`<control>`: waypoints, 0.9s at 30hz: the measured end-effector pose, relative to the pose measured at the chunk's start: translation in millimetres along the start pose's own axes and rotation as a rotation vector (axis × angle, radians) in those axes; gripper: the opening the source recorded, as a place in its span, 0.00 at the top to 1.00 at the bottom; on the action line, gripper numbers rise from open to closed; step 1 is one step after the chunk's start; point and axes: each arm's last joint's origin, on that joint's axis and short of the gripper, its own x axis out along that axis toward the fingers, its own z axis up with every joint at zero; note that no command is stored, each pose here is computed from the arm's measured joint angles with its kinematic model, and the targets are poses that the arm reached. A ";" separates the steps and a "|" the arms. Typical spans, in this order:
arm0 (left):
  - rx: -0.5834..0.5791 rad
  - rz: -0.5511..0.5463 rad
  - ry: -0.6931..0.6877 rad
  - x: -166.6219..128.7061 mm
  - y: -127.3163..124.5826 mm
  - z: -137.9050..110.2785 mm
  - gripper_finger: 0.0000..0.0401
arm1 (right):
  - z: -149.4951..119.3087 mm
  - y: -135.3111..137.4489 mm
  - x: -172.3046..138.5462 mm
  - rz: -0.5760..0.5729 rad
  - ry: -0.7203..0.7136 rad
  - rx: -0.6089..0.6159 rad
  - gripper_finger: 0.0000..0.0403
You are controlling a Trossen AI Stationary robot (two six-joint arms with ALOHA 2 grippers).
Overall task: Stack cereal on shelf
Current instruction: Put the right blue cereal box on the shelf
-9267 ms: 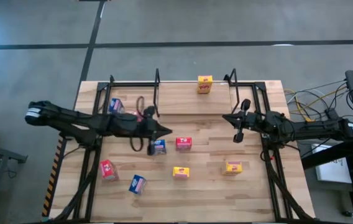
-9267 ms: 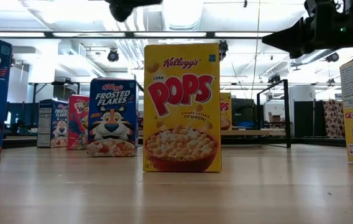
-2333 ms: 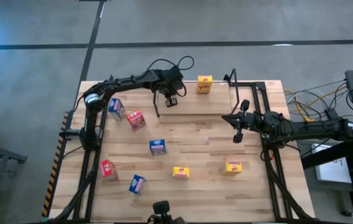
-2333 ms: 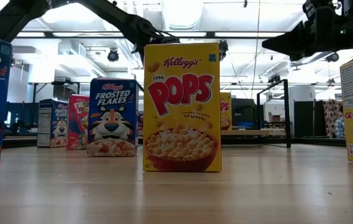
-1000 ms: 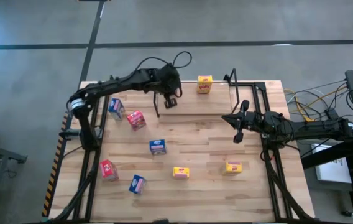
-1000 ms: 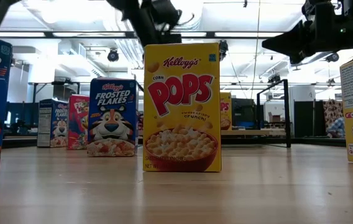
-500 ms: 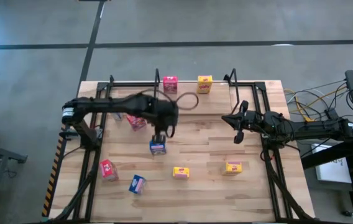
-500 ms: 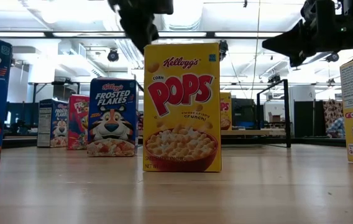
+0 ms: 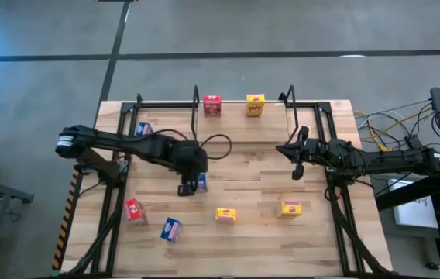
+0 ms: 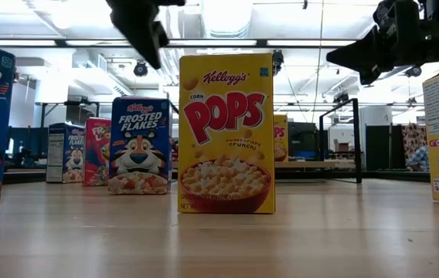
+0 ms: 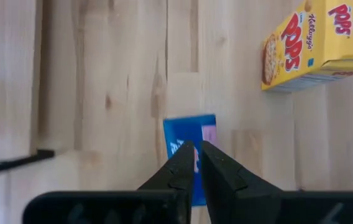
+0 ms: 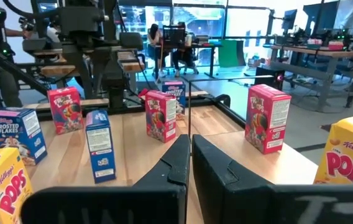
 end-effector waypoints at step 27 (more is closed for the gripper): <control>-0.058 0.031 -0.097 32.8 -3.1 -36.0 0.35 | -1.5 -0.2 0.0 -0.004 0.016 -0.014 0.98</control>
